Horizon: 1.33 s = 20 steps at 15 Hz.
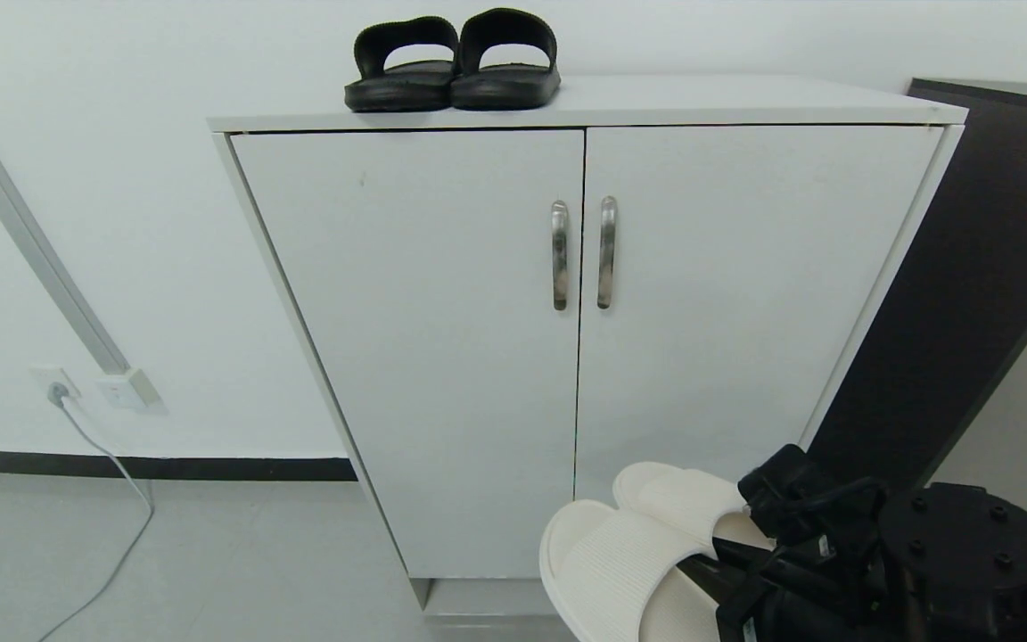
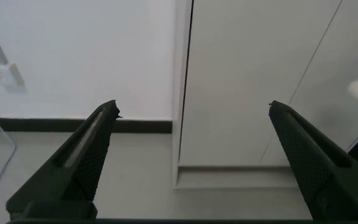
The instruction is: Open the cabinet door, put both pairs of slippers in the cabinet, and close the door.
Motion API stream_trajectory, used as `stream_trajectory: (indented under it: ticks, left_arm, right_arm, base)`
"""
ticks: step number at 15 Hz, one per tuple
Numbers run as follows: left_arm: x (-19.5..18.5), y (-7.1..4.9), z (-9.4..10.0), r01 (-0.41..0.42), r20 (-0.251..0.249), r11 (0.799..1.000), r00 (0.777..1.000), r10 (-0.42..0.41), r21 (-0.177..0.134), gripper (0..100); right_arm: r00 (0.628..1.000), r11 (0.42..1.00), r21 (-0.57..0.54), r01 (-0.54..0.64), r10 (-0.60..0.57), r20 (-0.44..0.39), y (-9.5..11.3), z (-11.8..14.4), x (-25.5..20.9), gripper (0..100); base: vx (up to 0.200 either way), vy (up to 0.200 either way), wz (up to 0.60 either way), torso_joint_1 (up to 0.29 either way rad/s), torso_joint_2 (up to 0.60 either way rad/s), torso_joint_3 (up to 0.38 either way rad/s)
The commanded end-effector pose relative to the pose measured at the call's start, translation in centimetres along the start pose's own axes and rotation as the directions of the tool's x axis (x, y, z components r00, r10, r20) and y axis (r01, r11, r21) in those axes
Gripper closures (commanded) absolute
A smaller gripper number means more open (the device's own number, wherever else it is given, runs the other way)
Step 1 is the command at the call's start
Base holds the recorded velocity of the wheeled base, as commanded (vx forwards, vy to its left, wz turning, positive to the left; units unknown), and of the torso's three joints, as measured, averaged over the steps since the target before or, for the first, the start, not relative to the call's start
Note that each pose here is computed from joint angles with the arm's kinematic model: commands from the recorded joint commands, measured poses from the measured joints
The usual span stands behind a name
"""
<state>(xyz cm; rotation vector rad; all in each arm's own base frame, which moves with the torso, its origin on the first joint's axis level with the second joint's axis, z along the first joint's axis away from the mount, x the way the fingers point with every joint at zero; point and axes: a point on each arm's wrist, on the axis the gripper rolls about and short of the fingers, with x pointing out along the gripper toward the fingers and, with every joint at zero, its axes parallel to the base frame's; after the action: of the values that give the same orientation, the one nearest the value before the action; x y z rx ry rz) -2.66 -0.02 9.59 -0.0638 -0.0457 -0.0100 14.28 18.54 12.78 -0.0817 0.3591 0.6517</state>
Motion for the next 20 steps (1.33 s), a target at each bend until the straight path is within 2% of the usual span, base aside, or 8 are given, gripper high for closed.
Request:
stream_trajectory:
  ticks: [1,3,9,11,14,16,18,20]
  left_arm:
    - [1.5,-0.4,4.4,0.071,-0.06,0.996,0.995,-0.074,-0.045,0]
    - [4.3,-0.9,6.1,0.214,-0.129,0.975,0.967,-0.221,-0.063,0]
    - [11.9,-2.2,9.4,0.482,-0.118,0.872,0.864,-0.49,-0.088,0]
    - [13.9,-4.7,10.1,0.614,-0.139,0.781,0.769,-0.624,-0.111,0]
    - [15.7,-10.5,11.7,0.655,-0.131,0.747,0.735,-0.665,-0.114,0]
    - [16.9,-13.8,12.3,0.705,-0.132,0.7,0.688,-0.714,-0.113,0]
    - [18.7,-16.1,12.2,0.721,-0.152,0.685,0.669,-0.727,-0.105,0]
    - [20.3,-18.4,12.4,0.755,-0.153,0.646,0.629,-0.762,-0.112,0]
  right_arm:
    - [1.0,1.0,-0.001,-0.001,0.001,-0.004,0.0,-0.1,0.1,100]
    - [1.0,1.0,-0.001,-0.003,0.003,-0.004,0.0,-0.1,0.1,100]
    - [1.0,1.0,0.002,-0.01,0.01,0.015,0.2,0.0,0.2,100]
    - [1.0,1.0,0.001,-0.009,0.009,0.011,0.2,-0.1,0.2,100]
    - [1.0,1.0,-0.005,-0.013,0.013,0.014,0.5,0.0,0.1,100]
    - [1.0,1.0,-0.005,-0.014,0.014,0.008,0.5,-0.2,0.2,100]
    - [1.0,1.0,-0.007,-0.015,0.015,-0.002,0.6,-0.4,0.4,100]
    - [1.0,1.0,-0.009,-0.016,0.016,-0.007,0.6,-0.4,0.5,100]
  base:
    - [0.0,0.0,0.0,0.0,0.0,0.0]
    - [0.0,0.0,0.0,0.0,0.0,0.0]
    - [0.0,0.0,0.0,0.0,0.0,0.0]
    - [0.0,0.0,0.0,0.0,0.0,0.0]
    - [0.0,0.0,0.0,0.0,0.0,0.0]
    - [0.0,0.0,0.0,0.0,0.0,0.0]
    - [0.0,0.0,0.0,0.0,0.0,0.0]
    - [0.0,0.0,0.0,0.0,0.0,0.0]
